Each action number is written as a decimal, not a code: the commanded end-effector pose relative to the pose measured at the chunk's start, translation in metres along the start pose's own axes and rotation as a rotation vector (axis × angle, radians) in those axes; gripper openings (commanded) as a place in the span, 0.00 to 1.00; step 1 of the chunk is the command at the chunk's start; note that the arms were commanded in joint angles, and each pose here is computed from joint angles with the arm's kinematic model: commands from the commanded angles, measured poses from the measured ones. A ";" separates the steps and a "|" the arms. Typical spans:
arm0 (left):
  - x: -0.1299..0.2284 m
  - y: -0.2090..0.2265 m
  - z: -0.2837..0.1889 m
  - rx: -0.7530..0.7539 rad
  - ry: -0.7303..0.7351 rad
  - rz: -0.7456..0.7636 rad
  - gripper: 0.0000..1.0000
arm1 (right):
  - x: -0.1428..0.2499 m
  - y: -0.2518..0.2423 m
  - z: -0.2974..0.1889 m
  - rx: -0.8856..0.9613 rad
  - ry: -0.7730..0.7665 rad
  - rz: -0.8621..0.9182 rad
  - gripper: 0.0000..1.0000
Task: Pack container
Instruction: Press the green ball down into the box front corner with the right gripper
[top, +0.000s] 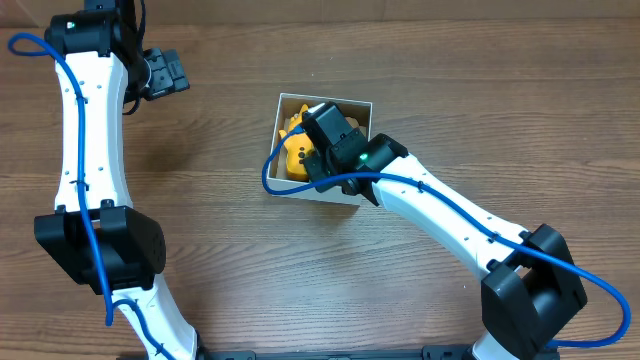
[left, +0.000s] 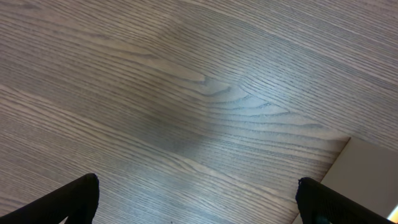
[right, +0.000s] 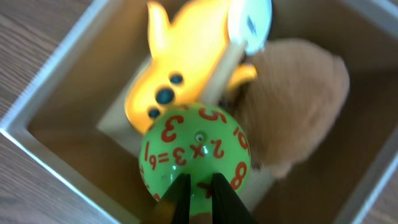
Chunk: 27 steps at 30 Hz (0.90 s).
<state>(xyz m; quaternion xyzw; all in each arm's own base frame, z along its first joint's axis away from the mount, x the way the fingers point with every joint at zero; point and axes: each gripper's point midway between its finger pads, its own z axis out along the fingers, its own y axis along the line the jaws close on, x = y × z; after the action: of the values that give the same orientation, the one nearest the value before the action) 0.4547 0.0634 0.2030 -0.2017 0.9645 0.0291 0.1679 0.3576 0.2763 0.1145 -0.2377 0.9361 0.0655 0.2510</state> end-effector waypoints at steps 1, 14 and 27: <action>-0.004 -0.001 -0.003 0.003 -0.015 0.000 1.00 | -0.006 0.010 0.007 -0.061 -0.030 0.010 0.27; -0.004 -0.001 -0.003 0.003 -0.015 0.000 1.00 | -0.042 0.009 -0.029 -0.060 -0.141 0.020 0.22; -0.004 -0.001 -0.003 0.003 -0.015 0.000 1.00 | 0.023 -0.018 -0.048 0.068 0.106 -0.008 0.15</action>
<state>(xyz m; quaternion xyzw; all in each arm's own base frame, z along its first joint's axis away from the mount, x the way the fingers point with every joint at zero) 0.4547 0.0635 0.2030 -0.2017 0.9645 0.0292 0.1680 0.3212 0.2431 0.1258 -0.2433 0.9522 0.0265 0.1830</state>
